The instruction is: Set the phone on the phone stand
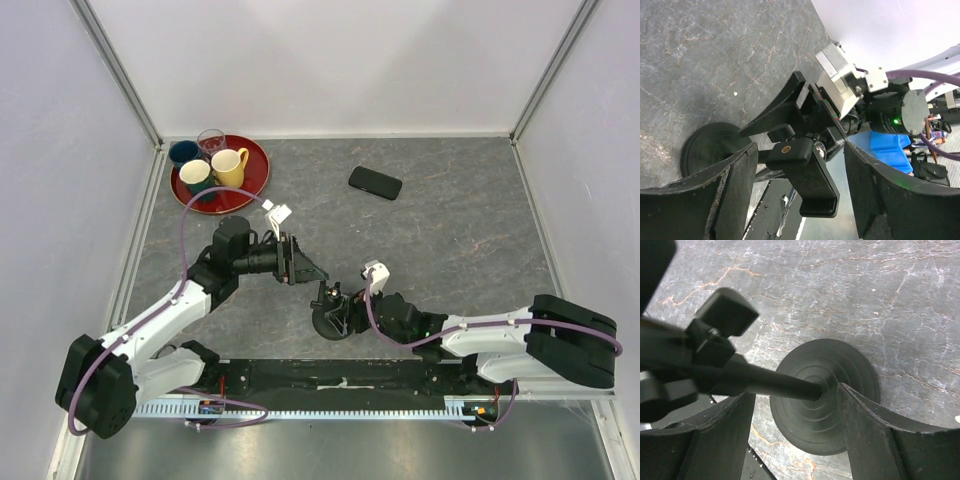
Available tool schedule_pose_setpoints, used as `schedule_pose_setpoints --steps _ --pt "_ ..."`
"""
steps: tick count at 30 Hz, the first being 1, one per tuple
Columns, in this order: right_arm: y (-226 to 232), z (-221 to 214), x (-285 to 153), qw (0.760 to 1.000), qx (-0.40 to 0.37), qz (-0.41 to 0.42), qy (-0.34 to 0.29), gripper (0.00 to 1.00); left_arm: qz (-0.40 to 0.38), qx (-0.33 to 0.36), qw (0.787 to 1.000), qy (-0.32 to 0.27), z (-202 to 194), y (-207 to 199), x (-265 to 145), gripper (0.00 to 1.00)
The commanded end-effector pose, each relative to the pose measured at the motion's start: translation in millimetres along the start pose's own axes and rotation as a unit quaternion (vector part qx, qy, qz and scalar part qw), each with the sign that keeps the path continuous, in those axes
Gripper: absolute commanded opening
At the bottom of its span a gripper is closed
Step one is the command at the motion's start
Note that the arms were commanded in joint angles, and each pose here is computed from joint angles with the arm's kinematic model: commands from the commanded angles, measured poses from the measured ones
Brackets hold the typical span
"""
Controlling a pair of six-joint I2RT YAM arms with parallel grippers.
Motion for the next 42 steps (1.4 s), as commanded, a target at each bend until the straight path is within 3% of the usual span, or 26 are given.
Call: schedule_pose_setpoints --steps 1,7,12,17,25,35,39,42 --pt "3 21 10 0.999 0.032 0.013 -0.039 0.70 -0.027 0.006 1.000 -0.008 -3 -17 -6 0.73" --pt "-10 26 21 0.999 0.006 0.021 -0.031 0.61 -0.019 0.003 1.000 -0.022 -10 -20 -16 0.64" --pt "-21 30 32 0.999 -0.040 0.012 -0.013 0.60 -0.009 -0.008 0.999 -0.034 -19 -19 -24 0.60" --pt "-38 43 45 0.999 -0.039 0.004 -0.004 0.60 -0.005 -0.014 0.999 -0.049 -25 -21 -33 0.57" --pt "-51 48 56 0.998 -0.045 -0.035 0.018 0.68 0.020 0.004 0.997 -0.079 -27 -25 -49 0.74" --pt "-57 41 20 0.998 -0.001 -0.056 0.019 0.82 0.020 0.029 0.995 -0.088 -11 -31 -45 0.82" --pt "-41 38 3 1.000 0.024 -0.001 0.015 0.84 0.043 0.054 0.994 -0.081 1 -28 -41 0.90" --pt "-25 27 -12 0.998 0.006 0.059 0.037 0.92 0.074 0.074 0.993 -0.047 9 -23 -37 0.92"
Point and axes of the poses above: each gripper's point midway between its finger pads, its own x axis out along the fingers, its own y axis along the line the jaws close on, z = x × y, the point moved 3 cm from there along -x, back along the fingers, and after that the axes turned 5 degrees about -x, right-handed, at the moved point
